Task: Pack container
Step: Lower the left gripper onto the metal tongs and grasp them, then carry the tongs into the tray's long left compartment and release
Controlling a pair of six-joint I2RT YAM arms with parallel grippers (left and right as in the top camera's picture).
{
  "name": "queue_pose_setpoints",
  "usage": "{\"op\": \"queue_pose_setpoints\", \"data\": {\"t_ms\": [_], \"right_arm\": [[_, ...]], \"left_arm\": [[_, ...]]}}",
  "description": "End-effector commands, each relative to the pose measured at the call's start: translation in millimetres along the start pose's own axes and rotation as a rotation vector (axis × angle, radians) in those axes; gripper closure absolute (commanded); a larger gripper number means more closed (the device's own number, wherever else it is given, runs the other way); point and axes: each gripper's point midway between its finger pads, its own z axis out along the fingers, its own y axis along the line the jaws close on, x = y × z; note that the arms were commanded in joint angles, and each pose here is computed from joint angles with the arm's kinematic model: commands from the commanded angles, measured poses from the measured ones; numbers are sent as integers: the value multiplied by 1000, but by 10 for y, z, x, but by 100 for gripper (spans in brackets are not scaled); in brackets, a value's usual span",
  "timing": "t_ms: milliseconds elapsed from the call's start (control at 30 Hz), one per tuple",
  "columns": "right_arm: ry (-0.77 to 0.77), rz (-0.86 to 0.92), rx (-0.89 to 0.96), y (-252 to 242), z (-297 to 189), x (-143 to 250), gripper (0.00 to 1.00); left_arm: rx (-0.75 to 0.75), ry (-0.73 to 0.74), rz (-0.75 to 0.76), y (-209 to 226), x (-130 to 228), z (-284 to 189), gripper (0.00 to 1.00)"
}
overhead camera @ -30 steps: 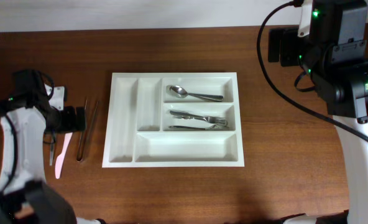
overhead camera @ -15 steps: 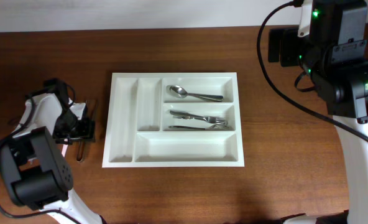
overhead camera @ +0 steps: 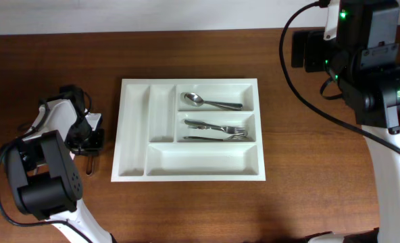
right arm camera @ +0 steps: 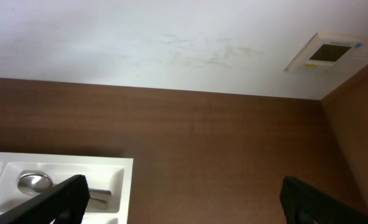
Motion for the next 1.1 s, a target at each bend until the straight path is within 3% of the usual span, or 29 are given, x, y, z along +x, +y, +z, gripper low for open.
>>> {"op": "queue_pose_setpoints", "data": {"t_ms": [0, 167, 633, 833, 1067], "right_arm": [[-6, 18, 19, -57, -11, -20, 1], [-6, 18, 19, -56, -11, -20, 1], [-6, 18, 19, -57, -11, -20, 1], [-6, 18, 19, -57, -11, -20, 1], [-6, 18, 19, -57, -11, -20, 1]], "left_arm": [[-13, 20, 7, 28, -8, 73, 87], [-14, 16, 6, 48, -43, -21, 98], [12, -73, -32, 165, -320, -1111, 98], [207, -161, 10, -268, -430, -1543, 98], [191, -204, 150, -791, -595, -1612, 98]]}}
